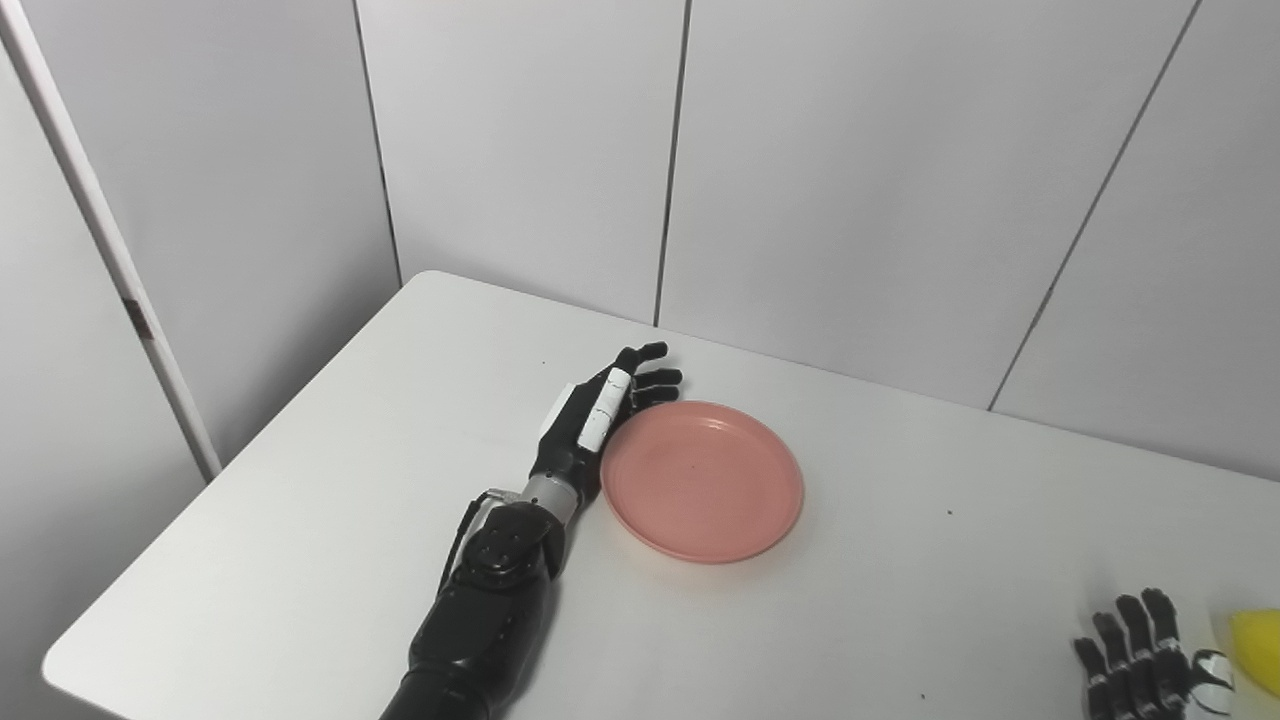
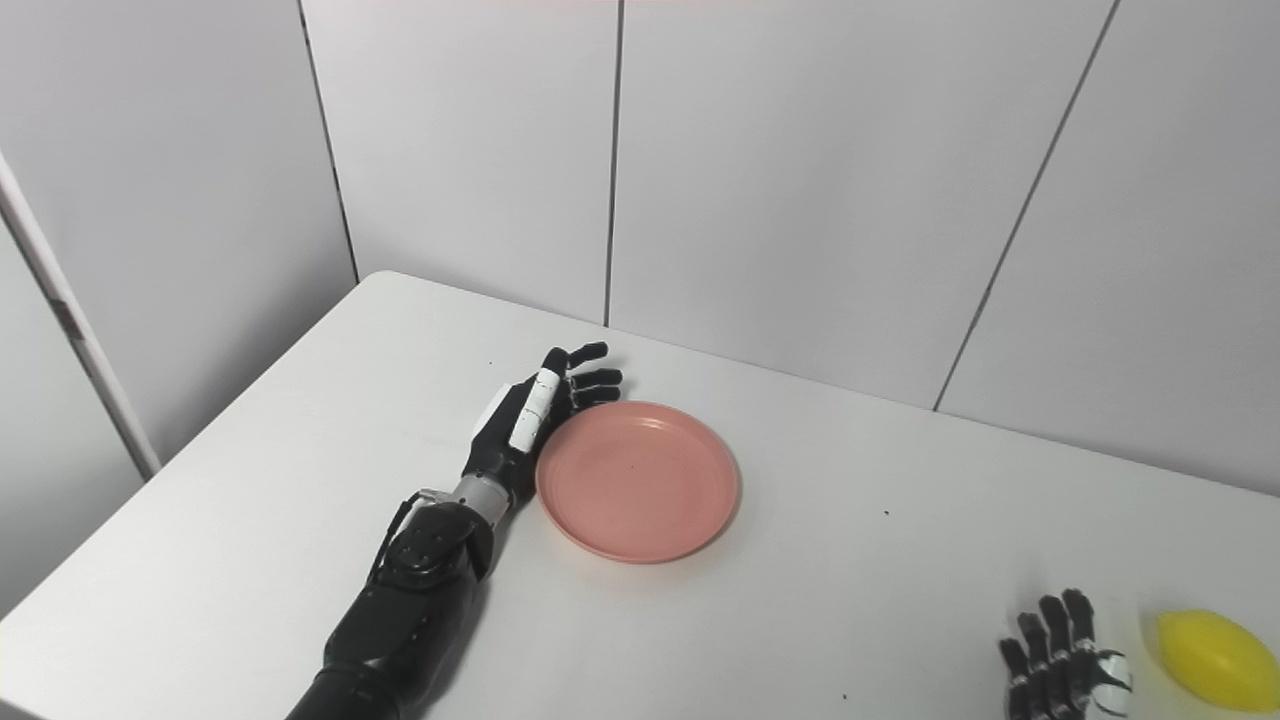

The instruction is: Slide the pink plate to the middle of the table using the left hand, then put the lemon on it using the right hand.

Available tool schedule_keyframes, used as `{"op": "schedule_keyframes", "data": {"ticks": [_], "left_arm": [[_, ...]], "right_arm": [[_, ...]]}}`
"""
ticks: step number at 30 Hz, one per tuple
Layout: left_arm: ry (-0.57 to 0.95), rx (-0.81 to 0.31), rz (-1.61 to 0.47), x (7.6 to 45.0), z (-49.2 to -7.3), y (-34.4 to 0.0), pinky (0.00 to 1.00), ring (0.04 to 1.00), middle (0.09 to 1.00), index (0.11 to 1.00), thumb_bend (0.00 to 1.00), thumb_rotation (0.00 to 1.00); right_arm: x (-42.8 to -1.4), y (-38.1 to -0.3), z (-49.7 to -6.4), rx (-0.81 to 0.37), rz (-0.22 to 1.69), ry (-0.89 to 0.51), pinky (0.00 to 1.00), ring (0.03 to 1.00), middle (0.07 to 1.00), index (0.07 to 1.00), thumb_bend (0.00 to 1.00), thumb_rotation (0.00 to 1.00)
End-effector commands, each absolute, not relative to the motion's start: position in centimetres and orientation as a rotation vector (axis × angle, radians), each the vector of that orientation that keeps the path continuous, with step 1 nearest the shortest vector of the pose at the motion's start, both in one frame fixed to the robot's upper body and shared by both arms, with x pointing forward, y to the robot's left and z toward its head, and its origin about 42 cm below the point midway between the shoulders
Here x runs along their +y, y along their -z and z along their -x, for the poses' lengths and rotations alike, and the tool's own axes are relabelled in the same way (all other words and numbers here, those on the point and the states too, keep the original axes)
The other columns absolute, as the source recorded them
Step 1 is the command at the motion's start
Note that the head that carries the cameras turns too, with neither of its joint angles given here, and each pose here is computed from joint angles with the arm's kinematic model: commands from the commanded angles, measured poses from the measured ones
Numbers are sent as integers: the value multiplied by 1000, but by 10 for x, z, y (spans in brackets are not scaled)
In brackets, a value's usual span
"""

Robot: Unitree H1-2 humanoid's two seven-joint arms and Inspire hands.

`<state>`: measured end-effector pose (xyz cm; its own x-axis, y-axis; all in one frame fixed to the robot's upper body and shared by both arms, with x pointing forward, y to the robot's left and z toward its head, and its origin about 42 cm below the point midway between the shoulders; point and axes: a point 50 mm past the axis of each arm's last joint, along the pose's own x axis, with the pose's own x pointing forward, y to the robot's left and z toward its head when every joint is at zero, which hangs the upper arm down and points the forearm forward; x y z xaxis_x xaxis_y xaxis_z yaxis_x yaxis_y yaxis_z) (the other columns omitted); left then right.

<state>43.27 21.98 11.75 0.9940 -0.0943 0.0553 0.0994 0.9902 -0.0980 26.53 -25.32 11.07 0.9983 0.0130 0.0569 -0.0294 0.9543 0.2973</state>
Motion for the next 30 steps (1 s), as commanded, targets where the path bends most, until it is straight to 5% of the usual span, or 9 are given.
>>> {"op": "schedule_keyframes", "data": {"ticks": [1, 30], "left_arm": [[116, 48, 131, 203, -413, -81, 766, 750, 741, 802, 961, 923], [125, 91, 94, 175, -402, -65, 801, 765, 736, 802, 907, 935]], "right_arm": [[-247, -99, -258, 8, -320, -21, 1000, 1000, 998, 1000, 631, 994], [-234, -94, -262, 0, -333, -37, 1000, 992, 979, 987, 665, 931]]}}
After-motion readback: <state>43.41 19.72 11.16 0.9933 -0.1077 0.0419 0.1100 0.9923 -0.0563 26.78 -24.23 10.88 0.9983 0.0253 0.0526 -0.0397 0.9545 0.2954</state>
